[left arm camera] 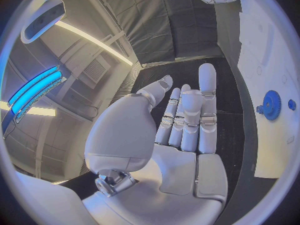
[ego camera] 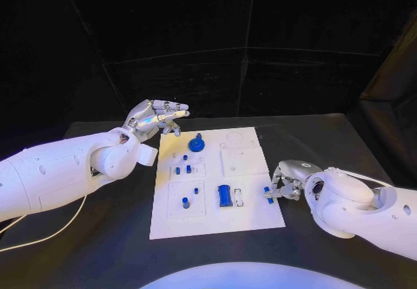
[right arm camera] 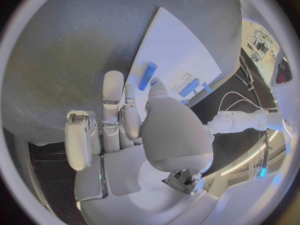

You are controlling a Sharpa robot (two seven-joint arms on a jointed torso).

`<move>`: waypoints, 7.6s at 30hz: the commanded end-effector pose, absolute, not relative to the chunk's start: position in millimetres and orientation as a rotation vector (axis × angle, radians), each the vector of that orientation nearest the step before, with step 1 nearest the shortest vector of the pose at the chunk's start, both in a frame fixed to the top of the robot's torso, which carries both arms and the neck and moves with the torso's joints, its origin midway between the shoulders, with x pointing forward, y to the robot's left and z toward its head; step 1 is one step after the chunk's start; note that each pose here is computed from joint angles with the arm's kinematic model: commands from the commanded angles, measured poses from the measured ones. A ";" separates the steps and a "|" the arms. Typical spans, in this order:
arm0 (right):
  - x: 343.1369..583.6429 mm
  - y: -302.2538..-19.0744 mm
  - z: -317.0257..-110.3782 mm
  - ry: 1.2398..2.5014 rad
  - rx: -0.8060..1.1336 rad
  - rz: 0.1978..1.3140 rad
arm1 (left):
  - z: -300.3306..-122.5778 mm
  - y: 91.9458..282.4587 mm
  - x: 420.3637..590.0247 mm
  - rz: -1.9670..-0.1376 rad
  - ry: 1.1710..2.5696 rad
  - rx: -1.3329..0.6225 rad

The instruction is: Assemble the parts on the task board

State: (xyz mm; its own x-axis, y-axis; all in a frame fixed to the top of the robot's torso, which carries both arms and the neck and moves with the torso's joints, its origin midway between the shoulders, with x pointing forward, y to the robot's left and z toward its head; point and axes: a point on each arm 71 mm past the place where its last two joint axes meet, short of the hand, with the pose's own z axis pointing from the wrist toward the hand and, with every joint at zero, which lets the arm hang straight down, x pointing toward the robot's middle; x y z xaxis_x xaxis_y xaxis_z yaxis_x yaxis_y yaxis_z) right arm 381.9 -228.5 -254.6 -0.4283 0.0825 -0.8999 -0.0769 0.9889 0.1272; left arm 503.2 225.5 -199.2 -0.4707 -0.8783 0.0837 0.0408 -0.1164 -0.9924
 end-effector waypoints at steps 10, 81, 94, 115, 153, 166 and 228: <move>381.5 -219.7 -261.4 2.066 -0.057 0.132 | -198.0 224.9 503.2 -1.690 1.450 -0.962; 373.8 -160.5 -259.2 2.069 0.267 0.411 | -198.4 226.2 501.6 -1.691 1.458 -0.965; 376.8 -160.1 -262.9 2.092 0.229 0.362 | -198.5 226.0 501.1 -1.692 1.464 -0.967; 381.0 -160.9 -262.2 2.052 0.161 0.324 | -198.4 226.5 500.8 -1.691 1.465 -0.968; 429.7 -211.0 -234.4 1.736 0.628 1.053 | -199.8 237.2 513.5 -1.676 1.363 -1.045; 523.4 -233.5 -232.9 1.445 0.915 1.315 | -214.3 252.5 540.4 -1.568 1.214 -1.135; 461.8 -192.4 -224.2 1.218 1.209 1.229 | -224.2 192.4 461.8 -1.229 1.218 -1.209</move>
State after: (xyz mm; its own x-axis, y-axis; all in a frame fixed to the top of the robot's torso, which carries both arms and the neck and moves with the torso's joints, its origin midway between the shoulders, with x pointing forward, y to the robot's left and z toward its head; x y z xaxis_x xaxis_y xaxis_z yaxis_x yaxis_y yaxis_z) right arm 461.7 -192.6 -226.6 -0.0231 0.9997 0.0119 0.0178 -0.0114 0.9998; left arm 461.4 192.6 -226.7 -0.0194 -0.9996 0.0221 -0.0180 -0.0218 -0.9996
